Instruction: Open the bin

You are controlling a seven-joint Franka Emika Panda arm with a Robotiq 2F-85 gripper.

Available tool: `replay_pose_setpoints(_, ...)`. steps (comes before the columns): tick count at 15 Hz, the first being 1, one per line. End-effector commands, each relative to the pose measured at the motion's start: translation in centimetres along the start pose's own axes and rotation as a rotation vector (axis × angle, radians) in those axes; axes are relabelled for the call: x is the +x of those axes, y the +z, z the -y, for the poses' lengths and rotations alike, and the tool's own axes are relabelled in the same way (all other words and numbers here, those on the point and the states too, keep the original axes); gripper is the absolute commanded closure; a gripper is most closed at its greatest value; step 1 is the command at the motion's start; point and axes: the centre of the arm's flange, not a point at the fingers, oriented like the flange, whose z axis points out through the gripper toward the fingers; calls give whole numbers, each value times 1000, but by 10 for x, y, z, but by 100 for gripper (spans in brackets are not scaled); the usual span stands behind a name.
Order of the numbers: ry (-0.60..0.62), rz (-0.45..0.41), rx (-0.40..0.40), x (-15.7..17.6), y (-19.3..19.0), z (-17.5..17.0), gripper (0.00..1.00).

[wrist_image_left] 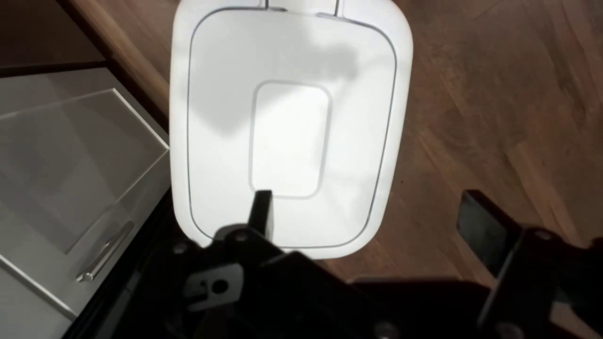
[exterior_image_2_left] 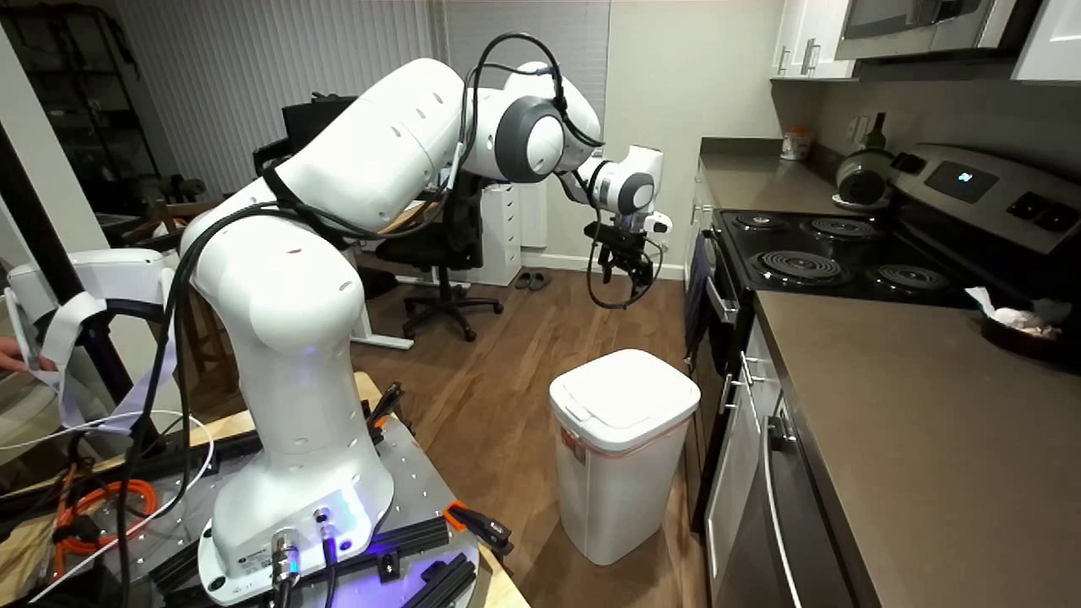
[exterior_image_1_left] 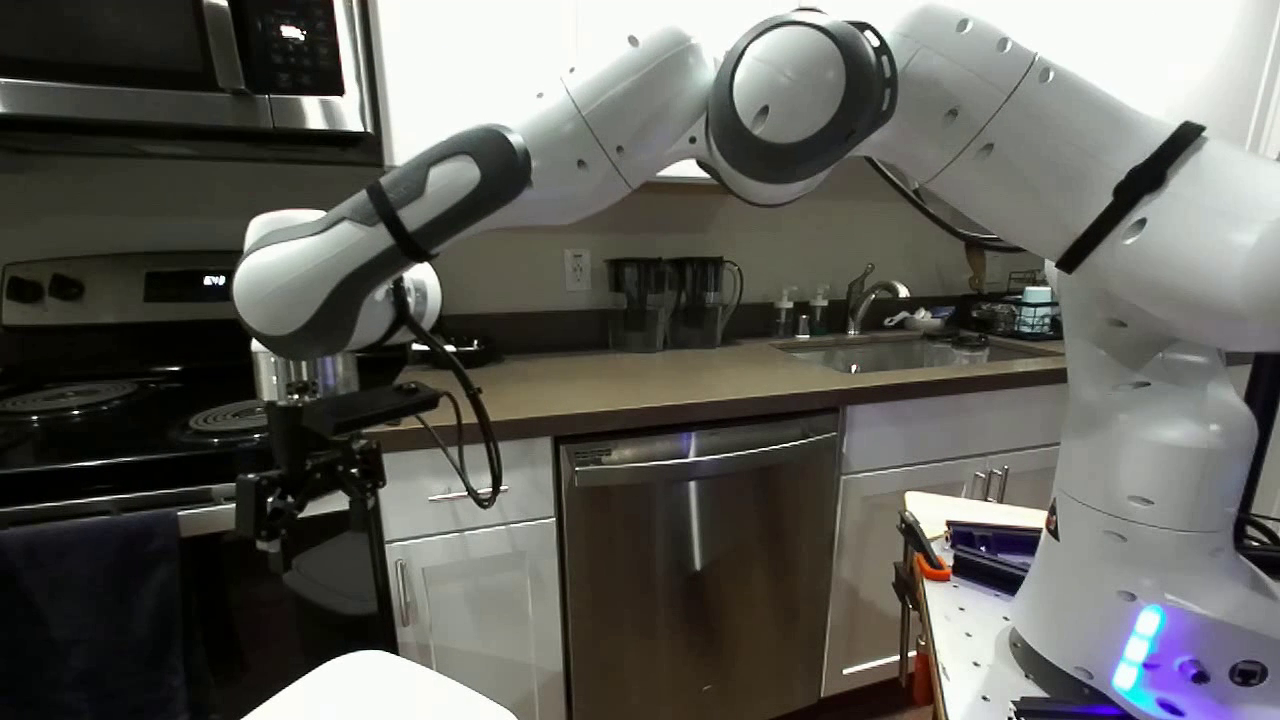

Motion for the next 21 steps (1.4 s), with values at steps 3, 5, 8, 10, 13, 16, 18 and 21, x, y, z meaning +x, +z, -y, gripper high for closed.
replay_pose_setpoints(3,-31,74,8,8,52,-5,0)
replay_pose_setpoints(5,-34,93,6,5,71,-7,0)
replay_pose_setpoints(8,-38,112,10,9,90,-11,0)
replay_pose_setpoints(10,-63,128,26,8,99,-14,0)
replay_pose_setpoints(13,-41,107,-3,-7,102,-13,0)
replay_pose_setpoints(16,-44,109,-2,-6,101,-13,0)
replay_pose_setpoints(18,-53,137,-24,6,123,-13,0)
replay_pose_setpoints(21,-55,157,-52,6,165,-12,0)
